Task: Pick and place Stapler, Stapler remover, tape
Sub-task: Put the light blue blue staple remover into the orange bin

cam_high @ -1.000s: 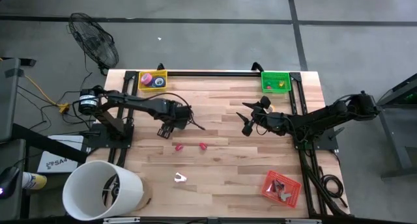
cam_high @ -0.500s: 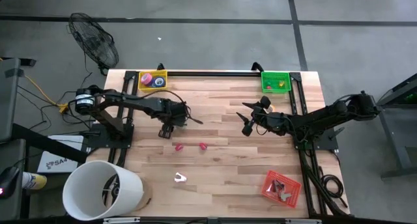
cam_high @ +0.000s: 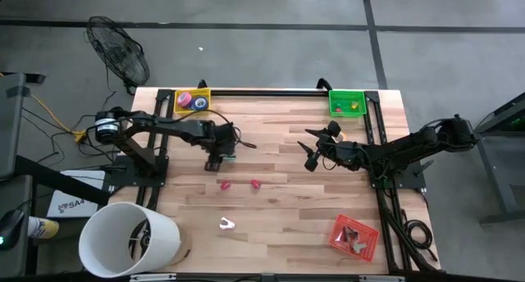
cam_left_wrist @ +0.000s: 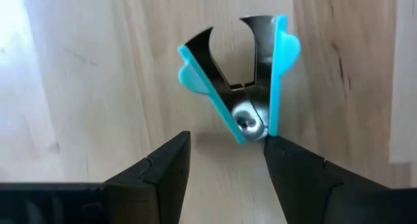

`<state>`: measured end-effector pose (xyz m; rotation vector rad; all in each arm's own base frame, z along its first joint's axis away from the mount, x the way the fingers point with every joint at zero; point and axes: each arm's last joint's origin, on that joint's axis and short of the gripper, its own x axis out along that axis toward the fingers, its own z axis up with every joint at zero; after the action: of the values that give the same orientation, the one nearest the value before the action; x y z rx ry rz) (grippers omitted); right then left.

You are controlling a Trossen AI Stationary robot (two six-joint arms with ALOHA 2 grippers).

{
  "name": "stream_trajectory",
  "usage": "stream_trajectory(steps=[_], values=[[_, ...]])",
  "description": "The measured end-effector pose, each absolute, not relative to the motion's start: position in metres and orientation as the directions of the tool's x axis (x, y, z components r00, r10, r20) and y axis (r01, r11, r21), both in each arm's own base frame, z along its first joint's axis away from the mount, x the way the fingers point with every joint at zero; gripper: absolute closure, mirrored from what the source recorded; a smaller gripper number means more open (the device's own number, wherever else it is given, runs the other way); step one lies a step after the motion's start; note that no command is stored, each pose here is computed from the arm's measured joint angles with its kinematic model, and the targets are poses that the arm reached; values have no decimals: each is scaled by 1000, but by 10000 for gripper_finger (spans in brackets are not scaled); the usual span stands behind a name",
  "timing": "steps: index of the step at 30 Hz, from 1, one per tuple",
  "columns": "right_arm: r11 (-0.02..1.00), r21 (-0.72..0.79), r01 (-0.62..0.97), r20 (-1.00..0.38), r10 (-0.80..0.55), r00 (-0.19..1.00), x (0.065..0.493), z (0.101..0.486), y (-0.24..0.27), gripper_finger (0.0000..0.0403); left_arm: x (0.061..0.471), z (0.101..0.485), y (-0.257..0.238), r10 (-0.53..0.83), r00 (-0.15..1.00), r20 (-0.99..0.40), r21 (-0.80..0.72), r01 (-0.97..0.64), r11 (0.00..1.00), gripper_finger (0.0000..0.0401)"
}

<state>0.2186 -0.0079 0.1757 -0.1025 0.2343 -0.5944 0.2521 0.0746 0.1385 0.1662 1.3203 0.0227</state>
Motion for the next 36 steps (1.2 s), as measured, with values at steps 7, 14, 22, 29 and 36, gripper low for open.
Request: stream_trajectory(steps=[7, 14, 22, 29, 36], values=[[825, -158, 543, -189, -565, 803, 219, 176, -8, 167, 258, 140, 74, 63, 322, -945, 93, 78, 993, 208], [825, -157, 544, -189, -565, 803, 219, 176, -8, 167, 259, 140, 73, 23, 332, -943, 46, 59, 997, 208], [825, -157, 543, -189, -565, 803, 219, 176, -8, 167, 258, 140, 73, 26, 324, -946, 11, -48, 999, 208], [831, -155, 534, -191, -556, 809, 219, 176, -8, 167, 256, 139, 72, 19, 301, -953, -12, -102, 995, 208], [831, -155, 534, -192, -556, 809, 219, 175, -8, 167, 254, 139, 71, 19, 278, -960, -19, -133, 991, 208]])
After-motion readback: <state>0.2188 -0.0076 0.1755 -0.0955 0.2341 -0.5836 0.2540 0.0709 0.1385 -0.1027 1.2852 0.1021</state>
